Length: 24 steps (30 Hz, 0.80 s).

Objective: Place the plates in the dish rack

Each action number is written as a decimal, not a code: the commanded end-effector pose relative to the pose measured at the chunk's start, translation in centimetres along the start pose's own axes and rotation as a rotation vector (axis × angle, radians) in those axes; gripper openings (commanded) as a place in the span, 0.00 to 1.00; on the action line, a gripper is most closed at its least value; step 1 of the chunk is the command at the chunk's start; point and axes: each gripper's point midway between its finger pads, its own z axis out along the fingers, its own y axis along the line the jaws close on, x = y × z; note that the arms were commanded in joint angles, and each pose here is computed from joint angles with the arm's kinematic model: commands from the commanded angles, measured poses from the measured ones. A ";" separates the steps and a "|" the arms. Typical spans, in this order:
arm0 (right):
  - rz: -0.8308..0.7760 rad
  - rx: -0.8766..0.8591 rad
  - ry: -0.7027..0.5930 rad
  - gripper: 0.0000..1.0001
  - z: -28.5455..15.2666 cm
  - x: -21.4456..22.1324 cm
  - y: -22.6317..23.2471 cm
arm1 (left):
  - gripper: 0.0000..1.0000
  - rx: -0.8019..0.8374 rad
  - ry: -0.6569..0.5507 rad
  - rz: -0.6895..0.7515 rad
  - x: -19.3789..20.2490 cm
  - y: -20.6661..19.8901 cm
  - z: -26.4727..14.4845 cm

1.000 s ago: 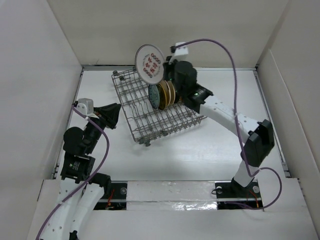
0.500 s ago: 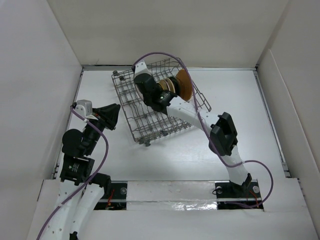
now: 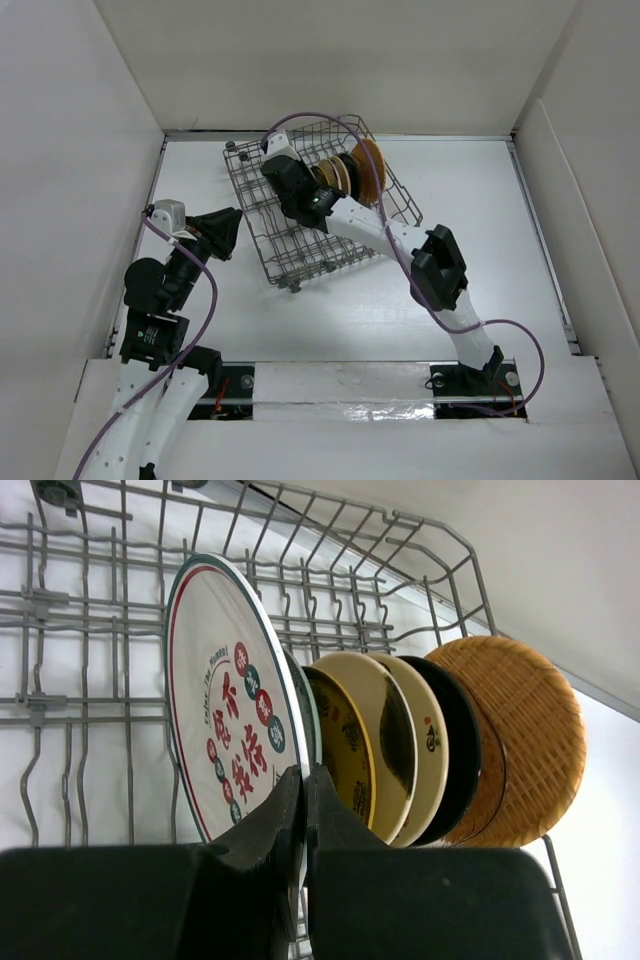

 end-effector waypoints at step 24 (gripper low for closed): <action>0.224 -0.164 -0.141 0.49 -4.4 -3.0 1.3 | 0.21 -0.040 -0.017 0.017 -0.4 0.9 0.8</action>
